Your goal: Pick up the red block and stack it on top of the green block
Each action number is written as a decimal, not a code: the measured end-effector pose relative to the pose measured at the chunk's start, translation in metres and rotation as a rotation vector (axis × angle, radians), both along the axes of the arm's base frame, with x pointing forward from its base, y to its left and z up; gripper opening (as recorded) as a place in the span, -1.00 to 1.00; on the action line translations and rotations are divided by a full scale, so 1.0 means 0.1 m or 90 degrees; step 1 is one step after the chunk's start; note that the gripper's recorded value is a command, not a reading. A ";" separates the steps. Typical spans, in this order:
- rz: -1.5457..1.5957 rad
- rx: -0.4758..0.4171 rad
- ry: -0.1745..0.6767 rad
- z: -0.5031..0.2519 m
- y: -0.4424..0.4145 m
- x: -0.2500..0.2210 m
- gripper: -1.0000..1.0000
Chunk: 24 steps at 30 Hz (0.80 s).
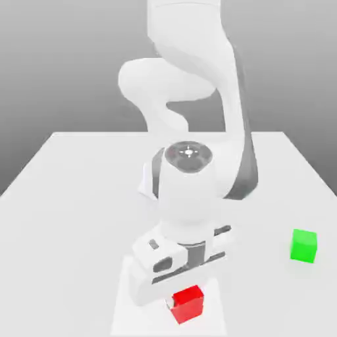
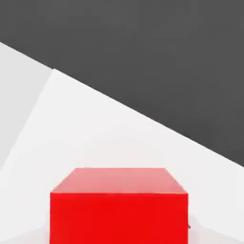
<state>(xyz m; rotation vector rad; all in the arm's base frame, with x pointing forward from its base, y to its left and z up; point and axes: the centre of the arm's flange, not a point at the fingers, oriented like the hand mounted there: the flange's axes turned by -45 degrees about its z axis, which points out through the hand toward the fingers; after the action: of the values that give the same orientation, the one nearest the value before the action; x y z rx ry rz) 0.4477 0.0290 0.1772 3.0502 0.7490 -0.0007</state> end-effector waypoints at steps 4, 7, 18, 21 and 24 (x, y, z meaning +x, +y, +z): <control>0.051 0.006 0.002 0.33 0.29 -0.07 -1.00; 0.169 0.013 0.004 0.42 0.92 -0.26 -1.00; 0.624 0.003 0.002 0.65 2.84 -1.71 -1.00; 0.633 0.000 0.000 0.41 2.85 -1.72 -1.00; 0.624 0.000 0.001 0.10 2.80 -1.68 1.00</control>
<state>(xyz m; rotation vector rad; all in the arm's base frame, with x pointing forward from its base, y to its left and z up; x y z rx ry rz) 0.2796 0.3095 0.1868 2.3377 2.0974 -0.0015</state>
